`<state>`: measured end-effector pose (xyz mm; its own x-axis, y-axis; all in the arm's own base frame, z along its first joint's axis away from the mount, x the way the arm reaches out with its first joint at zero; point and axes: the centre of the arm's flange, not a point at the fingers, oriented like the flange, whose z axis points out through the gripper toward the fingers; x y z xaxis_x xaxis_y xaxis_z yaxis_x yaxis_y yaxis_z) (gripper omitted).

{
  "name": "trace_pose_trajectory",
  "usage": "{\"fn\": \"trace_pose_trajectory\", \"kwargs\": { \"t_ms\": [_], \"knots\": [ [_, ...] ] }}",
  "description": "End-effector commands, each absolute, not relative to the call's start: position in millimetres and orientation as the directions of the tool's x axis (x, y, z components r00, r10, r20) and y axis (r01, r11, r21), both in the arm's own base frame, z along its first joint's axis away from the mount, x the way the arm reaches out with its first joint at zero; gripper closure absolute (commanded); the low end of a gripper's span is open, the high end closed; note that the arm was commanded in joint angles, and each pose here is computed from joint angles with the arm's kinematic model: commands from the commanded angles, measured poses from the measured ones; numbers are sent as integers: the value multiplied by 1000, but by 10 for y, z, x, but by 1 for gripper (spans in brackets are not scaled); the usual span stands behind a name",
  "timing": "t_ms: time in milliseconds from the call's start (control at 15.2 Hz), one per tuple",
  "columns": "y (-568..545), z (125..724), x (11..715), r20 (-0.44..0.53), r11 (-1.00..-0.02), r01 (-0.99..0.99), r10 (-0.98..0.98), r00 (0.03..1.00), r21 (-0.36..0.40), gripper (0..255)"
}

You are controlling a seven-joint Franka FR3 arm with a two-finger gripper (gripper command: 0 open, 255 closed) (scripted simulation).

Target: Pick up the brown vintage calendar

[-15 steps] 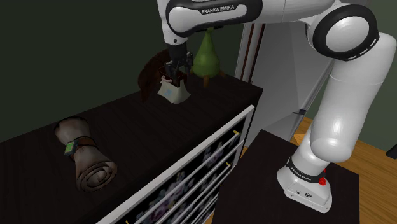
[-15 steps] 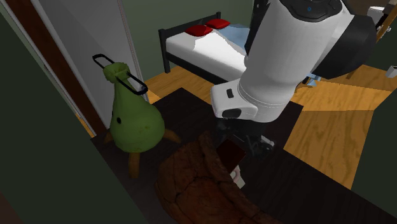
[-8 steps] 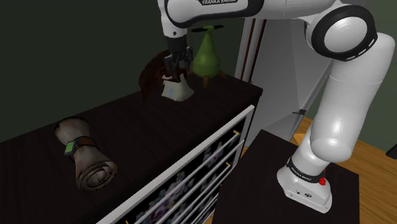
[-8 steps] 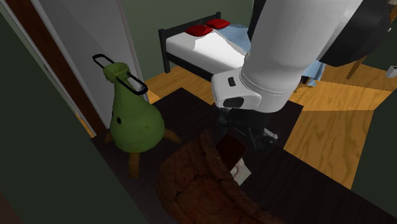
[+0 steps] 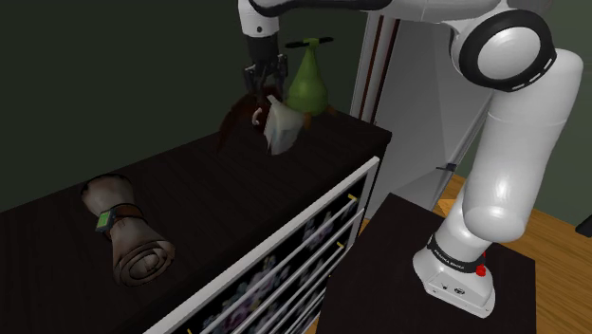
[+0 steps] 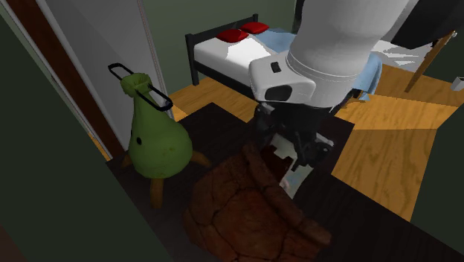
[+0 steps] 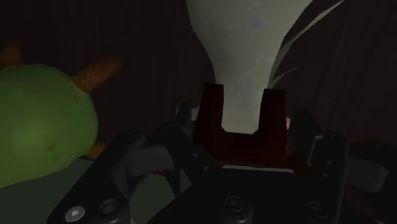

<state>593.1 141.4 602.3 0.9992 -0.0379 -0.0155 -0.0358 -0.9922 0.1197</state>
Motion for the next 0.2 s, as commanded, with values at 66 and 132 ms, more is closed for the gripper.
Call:
{"fn": "trace_pose_trajectory", "kwargs": {
  "t_ms": [66, 132],
  "knots": [
    [1409, 6148, 5929, -13, -992, -36, -38, 999, 120, 255],
    [1410, 6149, 5929, -13, -992, -36, -38, 999, 120, 255]
  ]
}}
